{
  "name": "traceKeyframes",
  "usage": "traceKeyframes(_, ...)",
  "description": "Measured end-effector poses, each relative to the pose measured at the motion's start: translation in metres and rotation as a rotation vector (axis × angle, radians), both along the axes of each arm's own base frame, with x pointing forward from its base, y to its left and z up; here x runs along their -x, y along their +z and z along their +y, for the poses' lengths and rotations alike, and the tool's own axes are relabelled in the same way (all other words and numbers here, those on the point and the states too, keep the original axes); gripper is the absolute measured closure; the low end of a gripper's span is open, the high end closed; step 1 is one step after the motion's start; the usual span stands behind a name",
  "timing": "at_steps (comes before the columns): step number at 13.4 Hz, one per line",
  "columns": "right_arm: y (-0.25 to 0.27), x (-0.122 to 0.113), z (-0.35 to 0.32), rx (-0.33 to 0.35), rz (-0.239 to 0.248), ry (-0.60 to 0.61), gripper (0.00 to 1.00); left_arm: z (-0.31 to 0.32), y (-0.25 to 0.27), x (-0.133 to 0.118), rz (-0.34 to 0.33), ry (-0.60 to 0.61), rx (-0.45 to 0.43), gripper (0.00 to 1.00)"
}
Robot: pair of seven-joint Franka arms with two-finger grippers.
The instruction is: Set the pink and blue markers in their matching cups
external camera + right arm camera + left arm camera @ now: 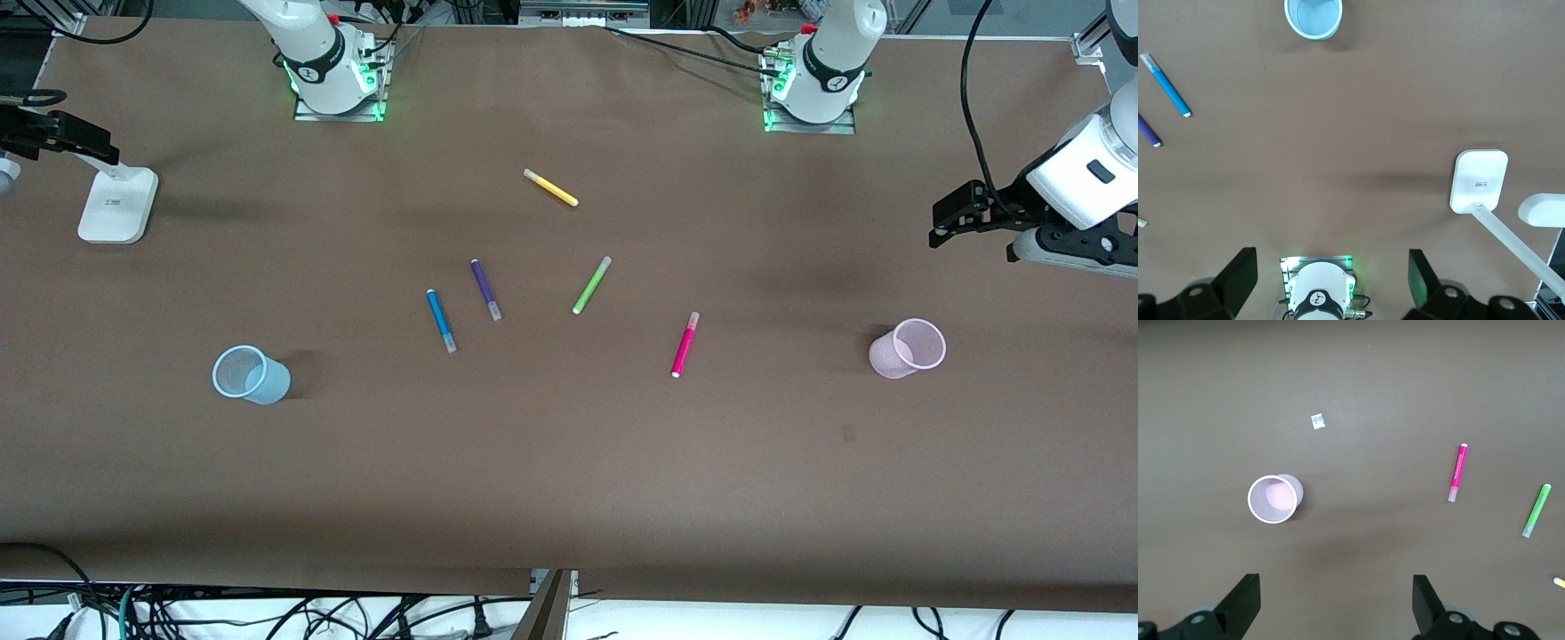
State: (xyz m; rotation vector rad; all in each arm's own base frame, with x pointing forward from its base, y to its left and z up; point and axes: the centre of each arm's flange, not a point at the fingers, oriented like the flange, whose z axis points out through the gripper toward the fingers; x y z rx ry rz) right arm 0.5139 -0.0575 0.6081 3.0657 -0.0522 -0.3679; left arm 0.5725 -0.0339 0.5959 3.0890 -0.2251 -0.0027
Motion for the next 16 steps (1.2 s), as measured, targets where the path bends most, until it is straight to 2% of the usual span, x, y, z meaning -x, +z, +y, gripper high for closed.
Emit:
traceKeyframes(10, -0.002, -0.002, 0.0, -0.003, 0.0, 0.009, 0.0, -0.006, 0.002, 0.0, -0.005, -0.01, 0.001, 0.0)
traceKeyframes(14, -0.043, -0.03, 0.009, -0.008, 0.034, 0.031, 0.0, -0.033, -0.008, -0.007, -0.011, -0.049, 0.027, 0.0)
traceKeyframes(16, -0.073, -0.048, 0.019, -0.012, 0.051, 0.059, 0.0, -0.064, -0.034, -0.019, 0.0, -0.086, 0.058, 0.0)
